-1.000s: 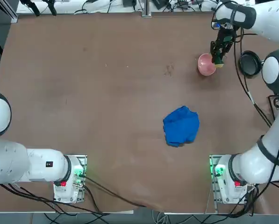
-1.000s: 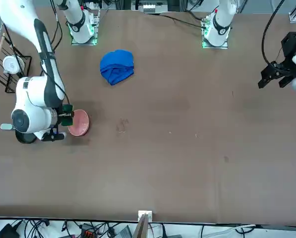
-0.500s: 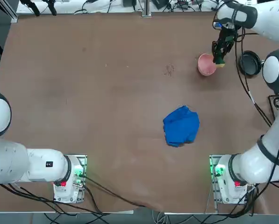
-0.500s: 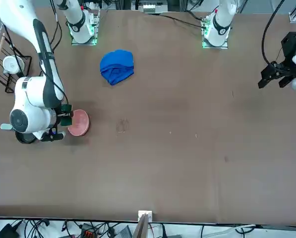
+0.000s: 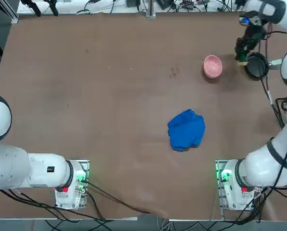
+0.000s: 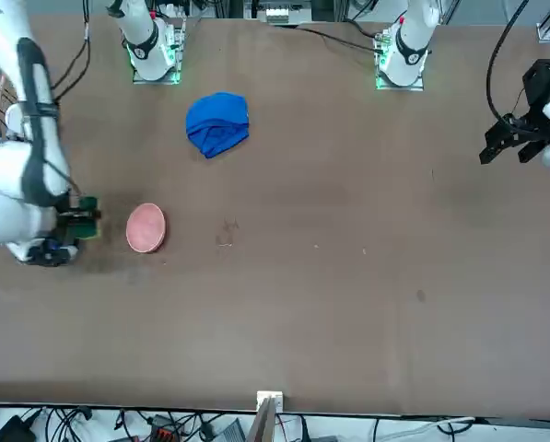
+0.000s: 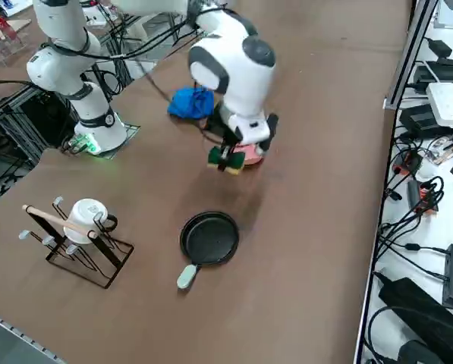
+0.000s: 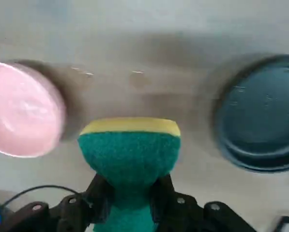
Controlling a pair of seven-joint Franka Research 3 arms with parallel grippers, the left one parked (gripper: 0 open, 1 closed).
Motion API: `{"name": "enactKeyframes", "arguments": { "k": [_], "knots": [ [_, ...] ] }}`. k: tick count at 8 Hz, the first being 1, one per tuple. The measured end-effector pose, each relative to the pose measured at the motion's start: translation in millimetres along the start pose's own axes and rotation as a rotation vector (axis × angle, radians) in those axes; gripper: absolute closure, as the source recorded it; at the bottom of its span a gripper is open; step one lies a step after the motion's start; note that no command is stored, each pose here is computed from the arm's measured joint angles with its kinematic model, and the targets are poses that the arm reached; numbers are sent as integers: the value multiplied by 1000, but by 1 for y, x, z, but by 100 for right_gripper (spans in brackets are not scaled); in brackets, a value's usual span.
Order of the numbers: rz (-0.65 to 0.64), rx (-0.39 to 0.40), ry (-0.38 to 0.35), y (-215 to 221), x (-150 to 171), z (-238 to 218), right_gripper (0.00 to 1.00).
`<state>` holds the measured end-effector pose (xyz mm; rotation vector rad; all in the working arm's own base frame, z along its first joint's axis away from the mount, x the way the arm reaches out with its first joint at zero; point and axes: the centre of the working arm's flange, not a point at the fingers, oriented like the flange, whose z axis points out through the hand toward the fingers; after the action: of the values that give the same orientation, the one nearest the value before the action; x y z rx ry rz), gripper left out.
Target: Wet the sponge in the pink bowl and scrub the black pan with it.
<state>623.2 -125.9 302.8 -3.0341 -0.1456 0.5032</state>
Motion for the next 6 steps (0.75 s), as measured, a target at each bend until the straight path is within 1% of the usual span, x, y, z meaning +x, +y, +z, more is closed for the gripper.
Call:
{"name": "enactKeyframes", "arguments": {
  "k": [3, 6],
  "knots": [
    [-4, 1, 2, 91, -4, 19, 58],
    [-36, 7, 26, 163, 0, 46, 58]
  ]
}}
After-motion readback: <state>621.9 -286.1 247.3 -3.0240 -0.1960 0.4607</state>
